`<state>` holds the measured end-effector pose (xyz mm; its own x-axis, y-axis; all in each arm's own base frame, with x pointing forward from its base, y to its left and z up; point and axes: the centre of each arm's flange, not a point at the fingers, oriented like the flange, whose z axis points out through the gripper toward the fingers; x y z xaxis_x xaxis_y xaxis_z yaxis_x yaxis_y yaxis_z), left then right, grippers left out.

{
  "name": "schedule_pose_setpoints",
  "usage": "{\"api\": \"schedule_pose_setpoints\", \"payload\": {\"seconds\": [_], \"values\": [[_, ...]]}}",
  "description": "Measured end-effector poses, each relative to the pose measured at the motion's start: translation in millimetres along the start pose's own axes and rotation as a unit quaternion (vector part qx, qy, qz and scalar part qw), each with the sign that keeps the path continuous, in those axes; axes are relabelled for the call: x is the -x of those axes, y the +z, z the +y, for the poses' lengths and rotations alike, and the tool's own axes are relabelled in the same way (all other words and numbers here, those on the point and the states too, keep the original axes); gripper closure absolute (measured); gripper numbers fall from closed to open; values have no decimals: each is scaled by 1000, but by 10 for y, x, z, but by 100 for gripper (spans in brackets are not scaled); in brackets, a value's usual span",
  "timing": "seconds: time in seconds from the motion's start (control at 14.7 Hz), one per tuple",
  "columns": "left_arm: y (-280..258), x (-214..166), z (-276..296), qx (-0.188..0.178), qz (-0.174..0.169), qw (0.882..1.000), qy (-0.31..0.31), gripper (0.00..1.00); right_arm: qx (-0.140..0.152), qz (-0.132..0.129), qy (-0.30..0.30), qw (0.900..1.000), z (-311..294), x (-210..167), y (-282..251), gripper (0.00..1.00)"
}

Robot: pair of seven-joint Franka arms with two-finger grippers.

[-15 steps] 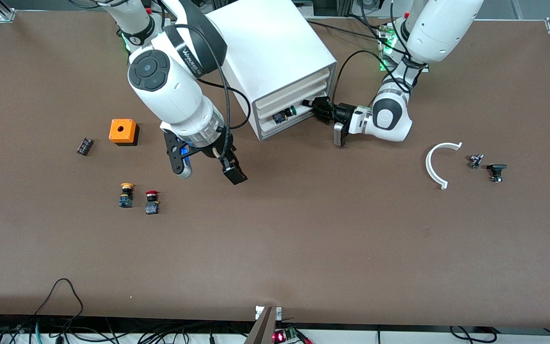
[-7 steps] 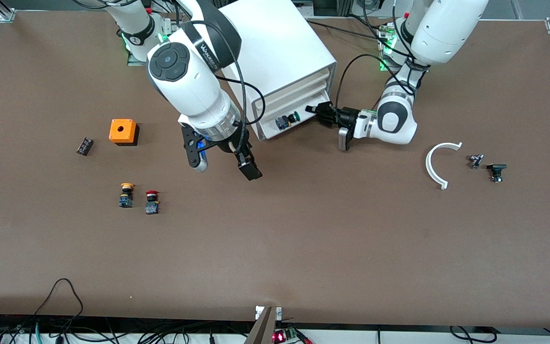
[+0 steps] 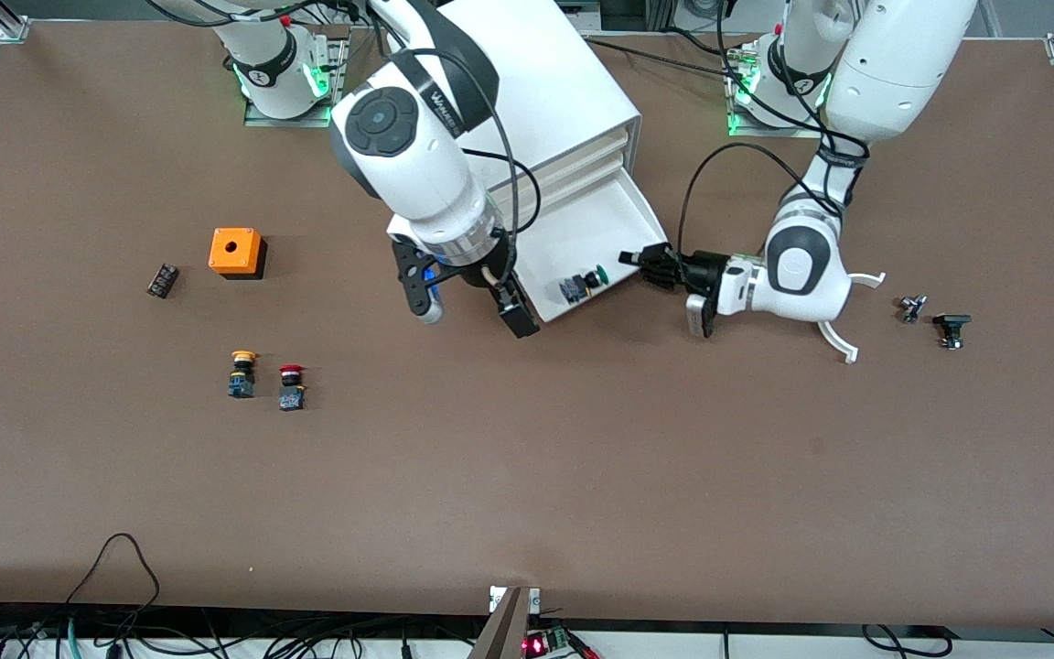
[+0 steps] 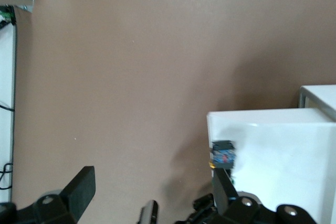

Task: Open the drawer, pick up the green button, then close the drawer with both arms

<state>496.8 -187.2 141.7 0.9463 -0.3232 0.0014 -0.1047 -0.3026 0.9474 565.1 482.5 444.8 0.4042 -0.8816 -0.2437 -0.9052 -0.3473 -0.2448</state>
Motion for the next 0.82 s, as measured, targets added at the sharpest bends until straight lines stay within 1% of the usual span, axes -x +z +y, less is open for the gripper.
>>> {"api": "schedule_pose_setpoints", "payload": {"seconds": [0.07, 0.27, 0.34, 0.41, 0.48, 0.61, 0.68, 0.82], "values": [[-55, -62, -31, -1, -1, 1000, 2, 92, 2, 0, -2, 1000, 11, 72, 70, 0], [-124, -194, -140, 4, -8, 1000, 8, 92, 7, 13, -15, 1000, 42, 231, 300, 0], [-169, -239, -186, -6, 0, 1000, 6, 88, 8, 18, -21, 1000, 44, 262, 373, 0], [-225, -282, -237, -21, 10, 1000, 4, 81, 9, 23, -27, 999, 45, 285, 458, 0], [-263, -309, -256, -24, 14, 1000, 3, 70, 8, 28, -32, 999, 44, 295, 548, 0], [-329, -350, -240, -22, 18, 1000, -1, 52, 4, 33, -42, 999, 62, 325, 771, 0], [-372, -372, -223, -21, 19, 1000, -6, 41, 5, 34, -46, 998, 88, 343, 901, 0], [-493, -425, -120, -37, -1, 999, -22, 23, 7, 31, -50, 998, 143, 382, 1143, 0]]}}
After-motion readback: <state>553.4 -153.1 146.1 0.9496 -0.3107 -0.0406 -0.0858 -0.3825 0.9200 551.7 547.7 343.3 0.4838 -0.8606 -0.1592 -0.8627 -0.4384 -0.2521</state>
